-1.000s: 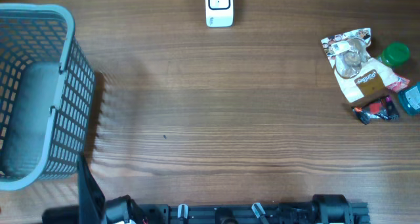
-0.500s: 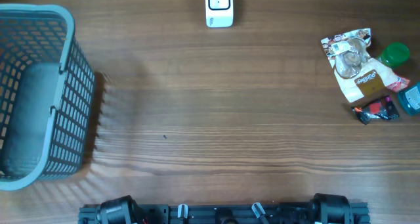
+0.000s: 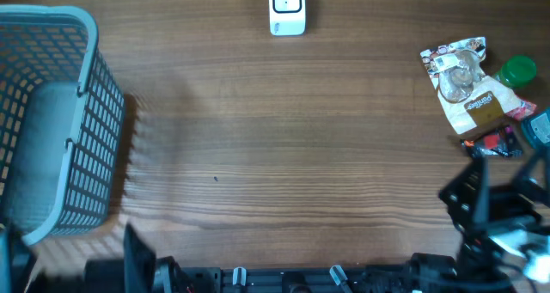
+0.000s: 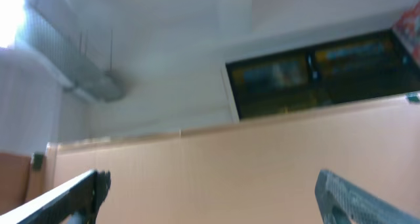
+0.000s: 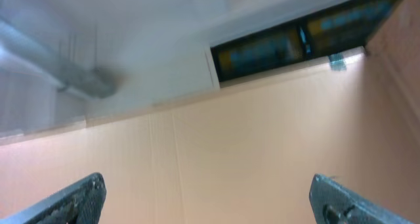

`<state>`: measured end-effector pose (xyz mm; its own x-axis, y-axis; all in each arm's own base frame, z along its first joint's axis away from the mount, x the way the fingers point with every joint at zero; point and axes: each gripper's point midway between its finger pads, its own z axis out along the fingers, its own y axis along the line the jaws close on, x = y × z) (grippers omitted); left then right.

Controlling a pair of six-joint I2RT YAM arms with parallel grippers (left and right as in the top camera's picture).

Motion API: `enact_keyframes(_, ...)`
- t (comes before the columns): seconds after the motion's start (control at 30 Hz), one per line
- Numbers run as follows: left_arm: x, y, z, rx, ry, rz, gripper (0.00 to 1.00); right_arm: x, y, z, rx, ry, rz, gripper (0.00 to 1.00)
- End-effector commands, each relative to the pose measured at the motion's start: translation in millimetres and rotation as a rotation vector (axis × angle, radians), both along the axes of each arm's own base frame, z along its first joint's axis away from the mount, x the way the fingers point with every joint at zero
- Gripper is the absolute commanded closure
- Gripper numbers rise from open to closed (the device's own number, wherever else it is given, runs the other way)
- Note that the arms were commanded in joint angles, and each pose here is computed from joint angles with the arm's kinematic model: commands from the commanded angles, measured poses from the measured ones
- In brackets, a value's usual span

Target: Scan the item barcode

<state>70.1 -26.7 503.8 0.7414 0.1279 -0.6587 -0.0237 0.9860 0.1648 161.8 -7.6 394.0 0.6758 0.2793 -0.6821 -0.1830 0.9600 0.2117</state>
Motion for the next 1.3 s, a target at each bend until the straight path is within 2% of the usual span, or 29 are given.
enact_keyframes(0.0,65.6,1.4,-65.9,0.004,0.136,-0.061,0.0,21.2,0.7,-53.9,-0.016,0.038,0.008,0.0)
enact_keyframes(0.07,86.3,-10.4,-99.9,0.067,0.161,-0.129,0.0,37.6,-1.3,-73.6,-0.037,0.144,-0.02,0.0)
enact_keyframes(0.2,117.0,-6.1,-152.0,0.049,0.256,-0.139,0.0,49.1,-2.6,-90.7,-0.027,0.228,-0.016,0.0)
enact_keyframes(0.37,133.0,-3.4,-183.9,0.031,0.331,-0.144,0.0,73.0,-8.1,-143.1,0.01,0.462,-0.022,0.0)
enact_keyframes(0.47,147.3,-2.5,-218.6,0.014,0.422,-0.157,0.0,80.3,-17.6,-174.4,0.048,0.592,-0.063,0.0)
enact_keyframes(0.63,158.2,-2.3,-250.0,-0.005,0.52,-0.171,0.0,84.2,-18.6,-222.0,0.063,0.785,-0.066,0.01)
enact_keyframes(0.9,163.6,-1.2,-267.1,-0.025,0.596,-0.174,0.0,84.9,-17.8,-222.1,0.063,0.787,-0.06,0.0)
enact_keyframes(1.0,169.0,0.8,-291.0,-0.055,0.697,-0.173,0.0,84.9,-17.8,-222.1,0.063,0.787,-0.06,0.0)
enact_keyframes(1.07,173.1,15.3,-301.2,-0.107,0.736,-0.1,0.0,84.9,-17.8,-222.1,0.063,0.787,-0.06,0.0)
enact_keyframes(1.17,174.2,15.2,-314.4,-0.116,0.79,-0.101,0.0,84.9,-17.8,-222.1,0.063,0.787,-0.06,0.0)
enact_keyframes(1.27,173.7,12.6,-342.7,-0.139,0.908,-0.114,0.0,84.9,-17.8,-222.1,0.063,0.787,-0.06,0.0)
